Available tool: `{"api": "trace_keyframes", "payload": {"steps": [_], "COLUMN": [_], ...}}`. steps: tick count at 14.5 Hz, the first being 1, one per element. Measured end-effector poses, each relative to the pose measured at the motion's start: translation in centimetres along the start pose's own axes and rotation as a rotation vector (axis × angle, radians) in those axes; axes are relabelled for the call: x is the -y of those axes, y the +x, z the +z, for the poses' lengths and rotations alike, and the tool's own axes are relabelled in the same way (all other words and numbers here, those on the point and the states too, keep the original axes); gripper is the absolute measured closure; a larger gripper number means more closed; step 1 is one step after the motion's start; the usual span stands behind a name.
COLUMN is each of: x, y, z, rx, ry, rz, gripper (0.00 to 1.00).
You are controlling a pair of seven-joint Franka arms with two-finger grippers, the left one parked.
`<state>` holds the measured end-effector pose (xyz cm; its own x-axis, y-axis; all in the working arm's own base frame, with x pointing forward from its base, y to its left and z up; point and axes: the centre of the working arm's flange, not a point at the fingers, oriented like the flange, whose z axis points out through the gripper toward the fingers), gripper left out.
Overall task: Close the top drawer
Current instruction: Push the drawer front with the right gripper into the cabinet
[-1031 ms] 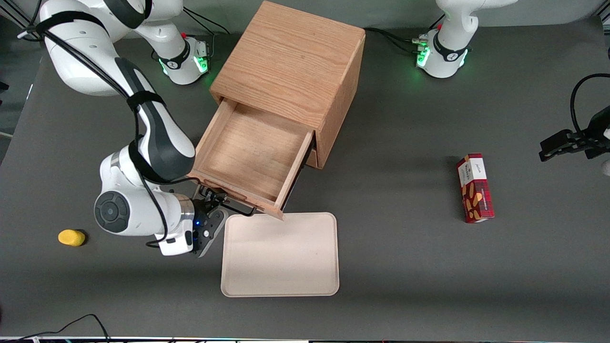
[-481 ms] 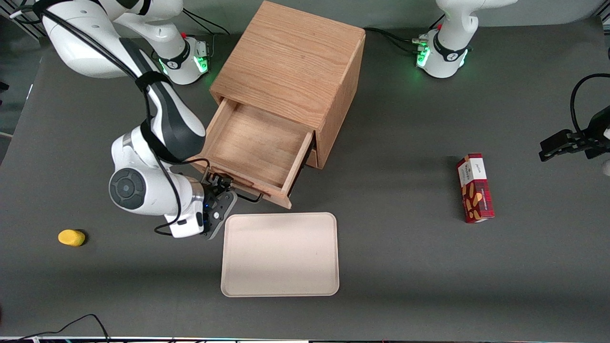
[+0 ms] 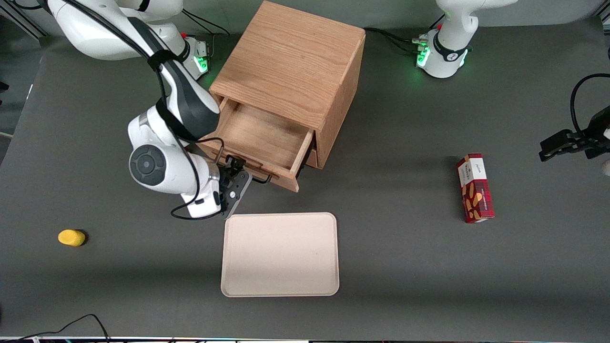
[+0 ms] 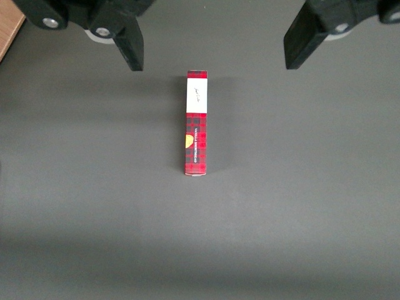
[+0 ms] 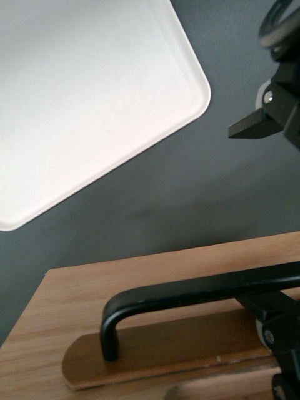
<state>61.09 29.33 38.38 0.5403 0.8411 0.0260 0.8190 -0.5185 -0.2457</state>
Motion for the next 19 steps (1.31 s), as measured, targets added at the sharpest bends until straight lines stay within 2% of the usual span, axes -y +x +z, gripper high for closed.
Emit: {"api": "trace_keyframes", "payload": {"steps": [6, 12, 19], "x": [2.7, 4.8, 6.8], "y": [0.0, -0.1, -0.4], "z": [1.0, 1.4, 1.5], "rx": [0.006, 0.025, 0.030], "ry": [-0.017, -0.017, -0.012], "rz": [-0.011, -0.003, -0.014], "gripper": [0.00, 0.00, 0.00]}}
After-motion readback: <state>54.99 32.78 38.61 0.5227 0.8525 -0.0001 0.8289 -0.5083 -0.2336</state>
